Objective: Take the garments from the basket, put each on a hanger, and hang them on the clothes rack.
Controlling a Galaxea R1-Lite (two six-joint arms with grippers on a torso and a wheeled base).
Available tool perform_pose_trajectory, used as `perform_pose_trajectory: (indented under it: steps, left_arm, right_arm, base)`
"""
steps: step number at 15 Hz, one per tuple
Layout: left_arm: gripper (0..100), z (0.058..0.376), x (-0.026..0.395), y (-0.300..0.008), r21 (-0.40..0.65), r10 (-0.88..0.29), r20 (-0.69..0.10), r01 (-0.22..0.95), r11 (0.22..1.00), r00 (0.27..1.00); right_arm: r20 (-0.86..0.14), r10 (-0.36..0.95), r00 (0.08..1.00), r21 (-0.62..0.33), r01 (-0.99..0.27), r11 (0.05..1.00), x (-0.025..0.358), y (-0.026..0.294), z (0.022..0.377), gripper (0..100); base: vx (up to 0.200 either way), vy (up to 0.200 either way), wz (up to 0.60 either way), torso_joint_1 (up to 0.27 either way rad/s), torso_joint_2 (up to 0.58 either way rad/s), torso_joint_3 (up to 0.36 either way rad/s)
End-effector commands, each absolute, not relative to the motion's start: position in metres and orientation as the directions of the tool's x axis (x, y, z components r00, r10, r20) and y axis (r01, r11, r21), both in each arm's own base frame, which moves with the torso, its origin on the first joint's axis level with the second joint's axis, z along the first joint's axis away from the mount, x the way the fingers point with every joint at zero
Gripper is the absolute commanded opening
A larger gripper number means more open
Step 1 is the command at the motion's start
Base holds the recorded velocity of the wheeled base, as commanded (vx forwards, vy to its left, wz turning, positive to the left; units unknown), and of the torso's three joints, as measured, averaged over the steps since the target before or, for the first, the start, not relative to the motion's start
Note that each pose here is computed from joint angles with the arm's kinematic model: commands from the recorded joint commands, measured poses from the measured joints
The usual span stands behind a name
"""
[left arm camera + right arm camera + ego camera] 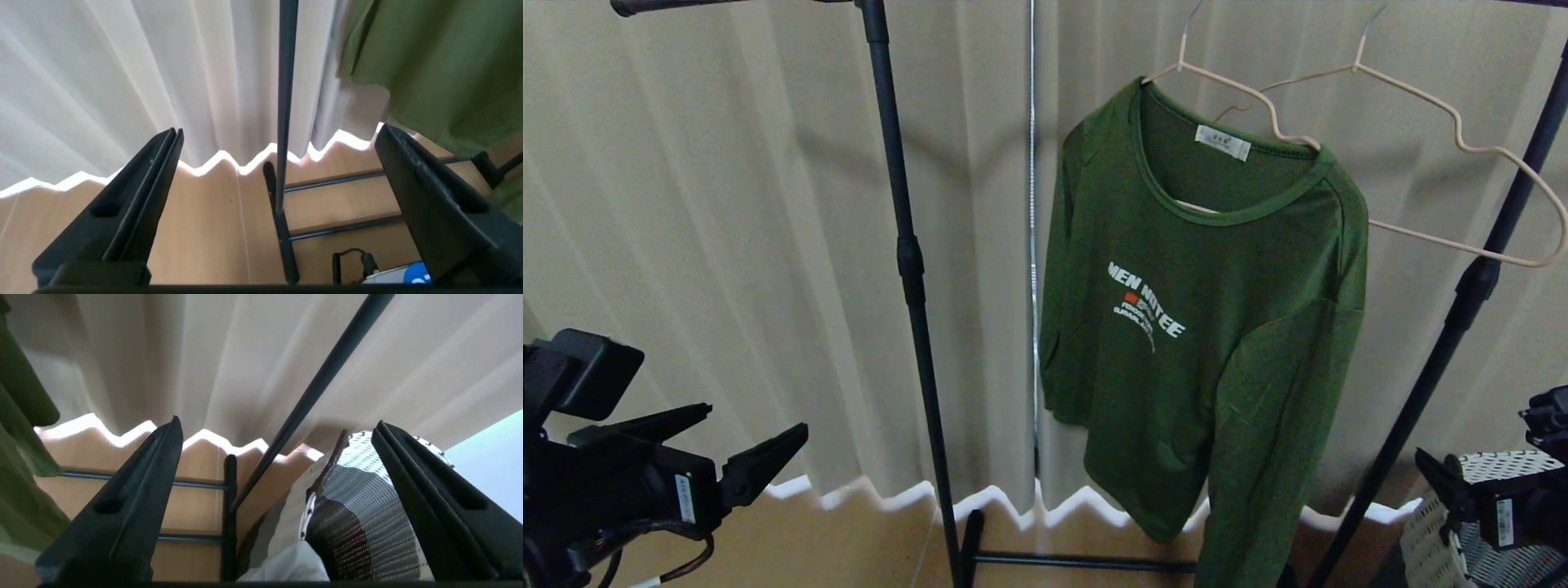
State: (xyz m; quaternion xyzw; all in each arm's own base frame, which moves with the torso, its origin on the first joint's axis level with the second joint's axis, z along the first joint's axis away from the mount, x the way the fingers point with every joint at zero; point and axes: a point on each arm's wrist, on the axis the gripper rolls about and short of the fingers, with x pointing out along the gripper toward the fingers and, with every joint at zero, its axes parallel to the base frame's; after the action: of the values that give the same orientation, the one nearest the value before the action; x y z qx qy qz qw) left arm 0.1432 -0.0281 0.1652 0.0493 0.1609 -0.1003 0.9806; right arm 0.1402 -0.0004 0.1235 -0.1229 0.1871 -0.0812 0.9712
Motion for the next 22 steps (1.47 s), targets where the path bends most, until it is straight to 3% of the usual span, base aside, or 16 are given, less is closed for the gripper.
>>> perform_pose_trajectory:
  steps: [1, 22]
  left_arm:
    - [100, 0.1659, 0.1417, -0.0279, 0.064, -0.182, -0.320, 0.213, 0.975, 0.930]
    - [100, 0.1635, 0.1377, -0.0198, 0.087, -0.135, -0.318, 0.171, 0.981, 0.938]
  right_arm:
    - [-0.343, -0.203, 0.917, -0.270, 0.111, 0.957, 0.1402, -0.0004, 0.1236, 100]
    - [-0.351, -0.208, 0.913, -0.305, 0.098, 0.947, 0.1333, -0.0007, 0.1196, 100]
  base:
    - [0.000, 0.000, 0.00, -0.032, 0.12, 0.041]
    - [0.000, 0.000, 0.00, -0.001, 0.00, 0.002]
